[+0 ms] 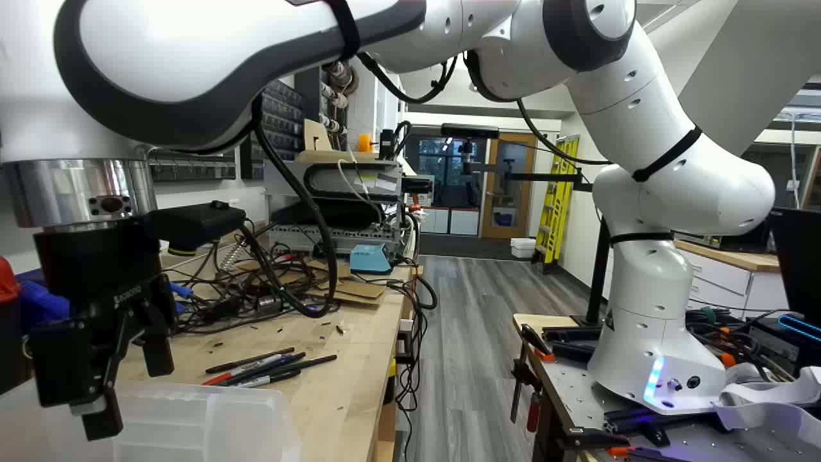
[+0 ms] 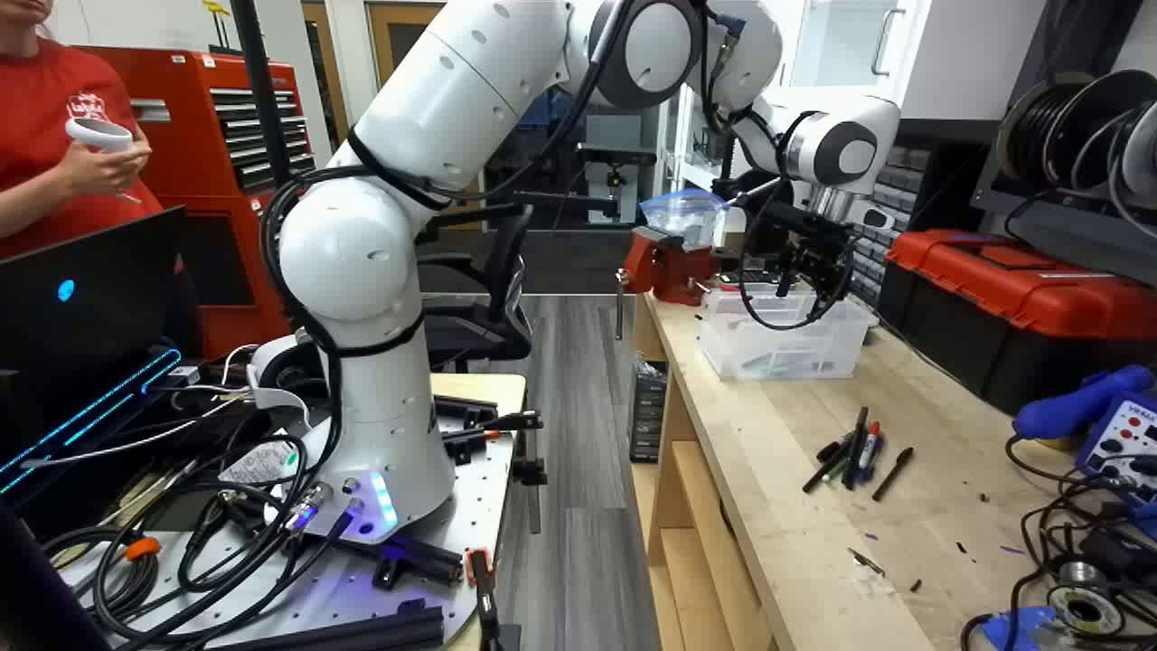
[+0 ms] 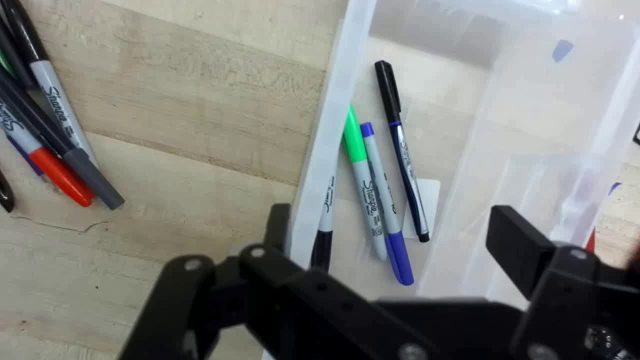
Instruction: Take the markers and place them in the box
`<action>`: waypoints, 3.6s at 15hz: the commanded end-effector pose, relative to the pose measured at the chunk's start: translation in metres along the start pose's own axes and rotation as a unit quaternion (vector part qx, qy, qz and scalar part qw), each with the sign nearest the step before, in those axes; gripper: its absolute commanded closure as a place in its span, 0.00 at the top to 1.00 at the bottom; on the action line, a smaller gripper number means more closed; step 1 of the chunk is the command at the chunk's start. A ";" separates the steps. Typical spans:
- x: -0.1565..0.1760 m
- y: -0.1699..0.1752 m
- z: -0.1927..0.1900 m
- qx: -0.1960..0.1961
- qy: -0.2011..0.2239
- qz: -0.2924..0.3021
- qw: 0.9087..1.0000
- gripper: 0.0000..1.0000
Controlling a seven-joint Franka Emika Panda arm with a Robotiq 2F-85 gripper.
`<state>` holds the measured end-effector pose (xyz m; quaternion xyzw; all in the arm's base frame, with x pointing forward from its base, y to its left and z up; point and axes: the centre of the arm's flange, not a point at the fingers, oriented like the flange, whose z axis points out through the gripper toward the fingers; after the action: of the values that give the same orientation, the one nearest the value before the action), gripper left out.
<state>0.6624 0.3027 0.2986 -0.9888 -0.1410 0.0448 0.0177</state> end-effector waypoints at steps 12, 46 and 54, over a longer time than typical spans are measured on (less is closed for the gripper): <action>0.000 0.000 0.000 0.000 0.000 0.000 1.000 1.00; -0.086 0.194 0.032 -0.066 0.036 -0.121 0.990 1.00; -0.085 0.247 0.065 -0.073 0.054 -0.234 0.968 1.00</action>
<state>0.6481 0.0612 0.2374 -0.9415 -0.3347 -0.0115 -0.0377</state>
